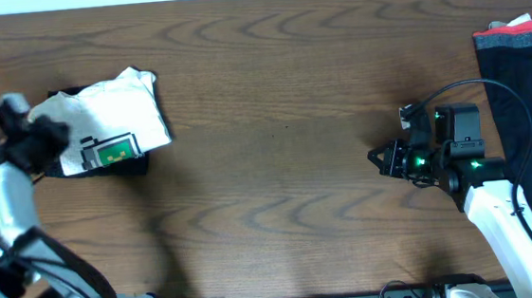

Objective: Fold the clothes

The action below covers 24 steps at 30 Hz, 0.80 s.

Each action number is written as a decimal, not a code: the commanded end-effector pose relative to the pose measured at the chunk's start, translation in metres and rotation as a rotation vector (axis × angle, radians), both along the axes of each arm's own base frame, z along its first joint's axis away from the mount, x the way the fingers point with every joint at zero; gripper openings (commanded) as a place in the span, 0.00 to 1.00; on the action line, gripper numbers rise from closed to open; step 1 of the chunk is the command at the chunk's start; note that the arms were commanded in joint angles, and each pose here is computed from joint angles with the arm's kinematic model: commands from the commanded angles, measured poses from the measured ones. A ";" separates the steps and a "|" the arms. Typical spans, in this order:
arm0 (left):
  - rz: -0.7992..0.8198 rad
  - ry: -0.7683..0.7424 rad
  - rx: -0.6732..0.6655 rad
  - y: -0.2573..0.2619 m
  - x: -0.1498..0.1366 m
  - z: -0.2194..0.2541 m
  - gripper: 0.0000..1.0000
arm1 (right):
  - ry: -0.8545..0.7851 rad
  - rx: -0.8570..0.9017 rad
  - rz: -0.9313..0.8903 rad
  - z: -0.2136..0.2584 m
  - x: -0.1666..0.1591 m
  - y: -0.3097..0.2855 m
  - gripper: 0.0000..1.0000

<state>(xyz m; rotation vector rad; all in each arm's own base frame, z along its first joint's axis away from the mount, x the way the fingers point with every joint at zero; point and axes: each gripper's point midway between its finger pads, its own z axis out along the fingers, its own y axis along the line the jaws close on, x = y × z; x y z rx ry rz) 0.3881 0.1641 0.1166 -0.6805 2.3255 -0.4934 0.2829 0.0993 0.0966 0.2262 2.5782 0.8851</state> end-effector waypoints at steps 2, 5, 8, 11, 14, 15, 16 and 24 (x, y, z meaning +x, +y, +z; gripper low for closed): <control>0.041 0.181 0.132 0.019 -0.005 -0.058 0.06 | 0.001 0.010 -0.024 0.003 0.001 -0.002 0.01; 0.065 0.244 0.128 0.027 -0.010 -0.086 0.06 | 0.002 0.018 -0.021 0.004 0.001 0.000 0.01; 0.098 0.291 0.134 0.038 -0.017 -0.104 0.06 | 0.003 0.029 -0.015 0.005 0.000 0.001 0.01; 0.107 0.283 0.121 0.043 -0.018 -0.106 0.06 | 0.003 0.034 -0.011 0.006 0.000 0.002 0.01; 0.074 0.209 0.071 0.035 -0.008 -0.089 0.09 | 0.003 0.037 -0.009 0.006 0.000 0.003 0.01; 0.057 0.175 0.053 0.031 -0.004 -0.080 0.16 | 0.003 0.041 -0.006 0.006 -0.001 0.004 0.01; 0.039 0.134 0.038 0.026 0.001 -0.067 0.26 | 0.004 0.043 -0.005 0.006 -0.001 0.004 0.01; -0.142 -0.167 -0.016 -0.029 0.001 0.086 0.51 | -0.037 0.000 0.064 0.004 -0.004 0.004 0.01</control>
